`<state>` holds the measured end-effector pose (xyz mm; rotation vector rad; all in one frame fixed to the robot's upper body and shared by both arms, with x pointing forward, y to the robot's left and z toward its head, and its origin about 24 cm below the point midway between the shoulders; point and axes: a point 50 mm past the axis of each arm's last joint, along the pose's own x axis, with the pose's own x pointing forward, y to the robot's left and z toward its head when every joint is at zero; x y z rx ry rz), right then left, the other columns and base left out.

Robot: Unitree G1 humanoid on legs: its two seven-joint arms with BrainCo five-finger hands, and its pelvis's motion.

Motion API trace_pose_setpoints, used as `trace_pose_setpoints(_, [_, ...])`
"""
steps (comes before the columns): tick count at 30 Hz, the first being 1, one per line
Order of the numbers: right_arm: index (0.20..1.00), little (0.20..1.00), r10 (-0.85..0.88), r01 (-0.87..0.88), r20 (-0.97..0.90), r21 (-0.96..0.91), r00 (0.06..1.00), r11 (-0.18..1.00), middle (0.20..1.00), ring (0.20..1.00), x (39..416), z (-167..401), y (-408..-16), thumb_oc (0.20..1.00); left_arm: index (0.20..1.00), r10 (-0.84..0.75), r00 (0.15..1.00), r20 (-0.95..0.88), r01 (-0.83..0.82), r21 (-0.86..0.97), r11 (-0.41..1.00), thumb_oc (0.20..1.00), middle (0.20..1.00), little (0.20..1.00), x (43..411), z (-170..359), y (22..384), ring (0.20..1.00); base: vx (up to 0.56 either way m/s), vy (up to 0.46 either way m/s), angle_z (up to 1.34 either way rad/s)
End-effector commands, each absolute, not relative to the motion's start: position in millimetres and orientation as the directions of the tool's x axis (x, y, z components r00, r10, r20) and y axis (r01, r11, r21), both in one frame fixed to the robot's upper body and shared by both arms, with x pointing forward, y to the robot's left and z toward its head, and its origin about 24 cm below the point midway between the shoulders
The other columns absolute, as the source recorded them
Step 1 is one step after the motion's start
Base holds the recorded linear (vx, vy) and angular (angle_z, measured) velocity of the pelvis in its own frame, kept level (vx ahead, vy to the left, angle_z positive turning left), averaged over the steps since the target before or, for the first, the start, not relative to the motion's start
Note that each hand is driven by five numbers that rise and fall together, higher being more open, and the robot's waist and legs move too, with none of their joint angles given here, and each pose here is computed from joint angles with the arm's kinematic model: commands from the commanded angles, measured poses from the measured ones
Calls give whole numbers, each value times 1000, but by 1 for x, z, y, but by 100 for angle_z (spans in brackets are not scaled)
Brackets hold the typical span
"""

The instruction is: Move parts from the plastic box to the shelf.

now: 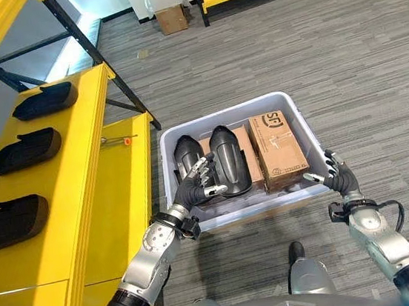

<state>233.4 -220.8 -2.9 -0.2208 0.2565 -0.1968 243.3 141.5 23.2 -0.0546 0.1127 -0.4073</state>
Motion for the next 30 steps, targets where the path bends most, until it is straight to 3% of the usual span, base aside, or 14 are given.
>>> trace_pose_setpoints(1, [1000,1000,-212,206,-7,-213,977,955,1000,1000,253,36,-213,1000,1000,-413,909,66,417,-71,906,1000,1000,1000,248,53,148,1000,58,228,-18])
trace_pose_setpoints(16, [1000,1000,-180,171,-20,-227,984,959,1000,1000,251,37,-210,1000,1000,-420,902,103,429,-88,899,1000,1000,1000,241,59,140,1000,95,104,-1])
trace_pose_setpoints(30, [1000,1000,-144,142,-16,-81,990,987,1000,1000,277,54,-185,1000,1000,-264,873,410,396,-279,875,1000,1000,1000,238,112,155,1000,-17,-14,13])
